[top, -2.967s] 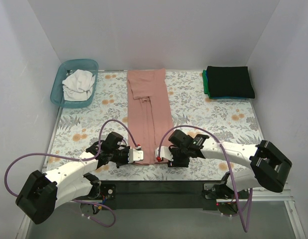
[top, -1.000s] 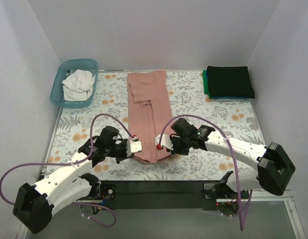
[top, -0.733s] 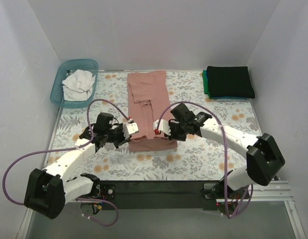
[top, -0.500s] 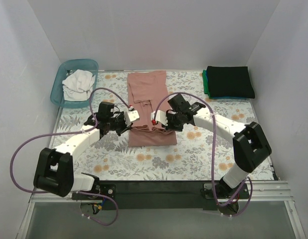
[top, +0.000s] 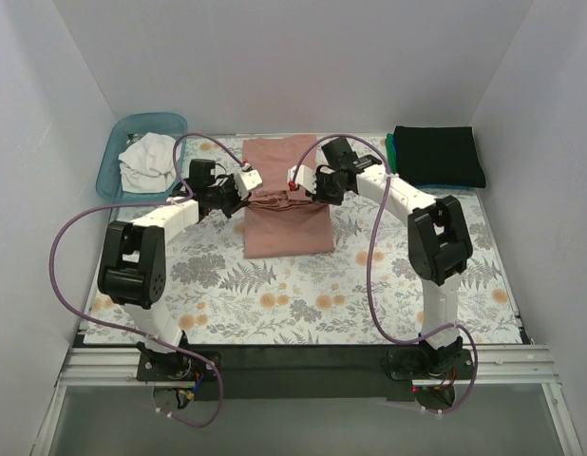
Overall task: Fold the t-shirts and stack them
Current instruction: Fold the tshirt
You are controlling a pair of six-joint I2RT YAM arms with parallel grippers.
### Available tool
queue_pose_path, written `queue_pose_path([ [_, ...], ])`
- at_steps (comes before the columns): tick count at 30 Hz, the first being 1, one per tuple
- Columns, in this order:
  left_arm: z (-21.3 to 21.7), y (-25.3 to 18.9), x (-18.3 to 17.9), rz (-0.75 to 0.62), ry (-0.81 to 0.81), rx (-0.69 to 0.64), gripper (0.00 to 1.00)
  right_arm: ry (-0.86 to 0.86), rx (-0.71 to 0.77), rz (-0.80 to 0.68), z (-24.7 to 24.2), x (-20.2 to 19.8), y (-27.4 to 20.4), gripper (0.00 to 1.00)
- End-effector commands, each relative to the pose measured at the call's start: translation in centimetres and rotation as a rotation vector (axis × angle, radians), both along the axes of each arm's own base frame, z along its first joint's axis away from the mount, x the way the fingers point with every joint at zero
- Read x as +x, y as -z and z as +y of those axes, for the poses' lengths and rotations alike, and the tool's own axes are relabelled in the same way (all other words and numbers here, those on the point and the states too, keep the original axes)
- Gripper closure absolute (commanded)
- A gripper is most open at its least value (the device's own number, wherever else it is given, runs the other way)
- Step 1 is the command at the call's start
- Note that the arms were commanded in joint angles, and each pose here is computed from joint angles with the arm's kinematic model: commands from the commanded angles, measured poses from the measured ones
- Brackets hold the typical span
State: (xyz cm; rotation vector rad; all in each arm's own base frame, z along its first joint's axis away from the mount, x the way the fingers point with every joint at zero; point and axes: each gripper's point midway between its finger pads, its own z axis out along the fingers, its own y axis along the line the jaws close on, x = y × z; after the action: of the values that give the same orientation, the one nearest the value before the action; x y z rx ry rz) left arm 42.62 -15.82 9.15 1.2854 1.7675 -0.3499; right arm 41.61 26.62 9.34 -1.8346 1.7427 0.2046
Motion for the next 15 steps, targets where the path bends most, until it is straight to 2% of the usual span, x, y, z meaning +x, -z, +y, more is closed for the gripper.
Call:
queue_pose_path([
  [1,0.0,-1.1,3.2,-0.078,0.002,-0.013,1.00,-0.030,0.010,-0.048,0.5,3.2,-0.1,0.99],
  [6,0.8,0.0,6.0,-0.103,-0.049,0.000,1.00,-0.010,0.032,-0.094,1.8,6.9,-0.4,0.99],
  [8,1.2,0.4,7.2,-0.122,-0.082,0.011,0.95,0.017,0.030,-0.083,2.0,7.6,0.5,0.97],
  [9,1.2,0.3,7.5,-0.118,-0.099,0.003,0.92,0.032,0.029,-0.099,2.0,8.2,0.0,0.64],
  [10,1.5,0.3,7.9,-0.119,-0.123,0.011,0.77,0.039,0.030,-0.102,2.0,8.3,-0.1,0.53],
  [12,2.1,-0.3,8.2,-0.125,-0.164,0.010,0.62,0.062,0.040,-0.114,1.8,8.6,-0.9,0.35],
  [14,2.6,-1.5,7.6,-0.131,-0.190,-0.006,0.45,0.093,0.066,-0.129,1.2,8.5,-3.0,0.34],
  [15,2.7,-2.2,7.3,-0.138,-0.190,-0.015,0.45,0.096,0.081,-0.132,1.1,8.3,-3.8,0.34],
])
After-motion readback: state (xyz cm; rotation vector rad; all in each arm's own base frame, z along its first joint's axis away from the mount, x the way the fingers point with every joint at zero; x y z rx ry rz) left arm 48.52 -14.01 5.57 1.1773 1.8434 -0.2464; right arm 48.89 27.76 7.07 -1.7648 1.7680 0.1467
